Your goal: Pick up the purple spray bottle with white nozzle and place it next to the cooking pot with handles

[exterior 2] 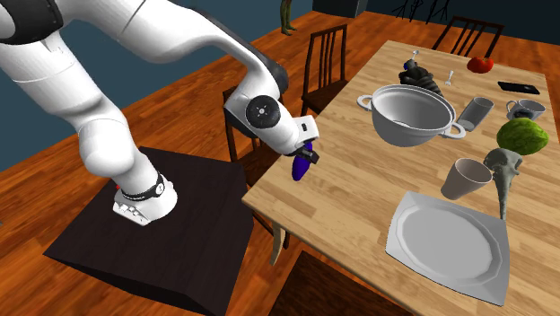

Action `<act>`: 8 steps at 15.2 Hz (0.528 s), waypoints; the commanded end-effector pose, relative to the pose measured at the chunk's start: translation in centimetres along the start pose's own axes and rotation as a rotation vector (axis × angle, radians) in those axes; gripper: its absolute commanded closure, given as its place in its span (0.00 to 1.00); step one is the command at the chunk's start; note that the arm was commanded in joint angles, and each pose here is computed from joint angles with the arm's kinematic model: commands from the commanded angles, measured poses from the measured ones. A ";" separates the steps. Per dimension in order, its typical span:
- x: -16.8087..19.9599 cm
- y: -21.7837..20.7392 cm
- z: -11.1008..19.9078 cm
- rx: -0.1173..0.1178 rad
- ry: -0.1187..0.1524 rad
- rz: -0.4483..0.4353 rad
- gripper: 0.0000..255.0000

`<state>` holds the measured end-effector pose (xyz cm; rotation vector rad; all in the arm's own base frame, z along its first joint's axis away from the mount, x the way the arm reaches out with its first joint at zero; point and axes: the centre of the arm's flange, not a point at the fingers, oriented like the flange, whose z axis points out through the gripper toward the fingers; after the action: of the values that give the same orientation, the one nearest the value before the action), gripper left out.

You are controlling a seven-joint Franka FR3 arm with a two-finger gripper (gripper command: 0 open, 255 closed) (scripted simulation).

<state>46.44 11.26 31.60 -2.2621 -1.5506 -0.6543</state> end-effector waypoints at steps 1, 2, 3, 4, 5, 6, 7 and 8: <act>0.0 0.0 1.1 0.000 0.001 -0.002 0.00; 0.0 0.0 1.6 0.000 0.001 -0.002 0.00; 0.0 0.0 2.5 0.000 0.001 -0.002 0.00; 0.0 0.0 2.5 0.000 0.001 -0.002 0.00; 0.0 0.0 2.5 0.000 0.001 -0.002 0.00; 0.0 0.0 2.5 0.000 0.001 -0.002 0.00; 0.0 0.0 2.5 0.000 0.001 -0.002 0.00; 0.0 0.0 2.5 0.000 0.001 -0.002 0.00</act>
<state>46.92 12.47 29.52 -2.2604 -1.5521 -0.6562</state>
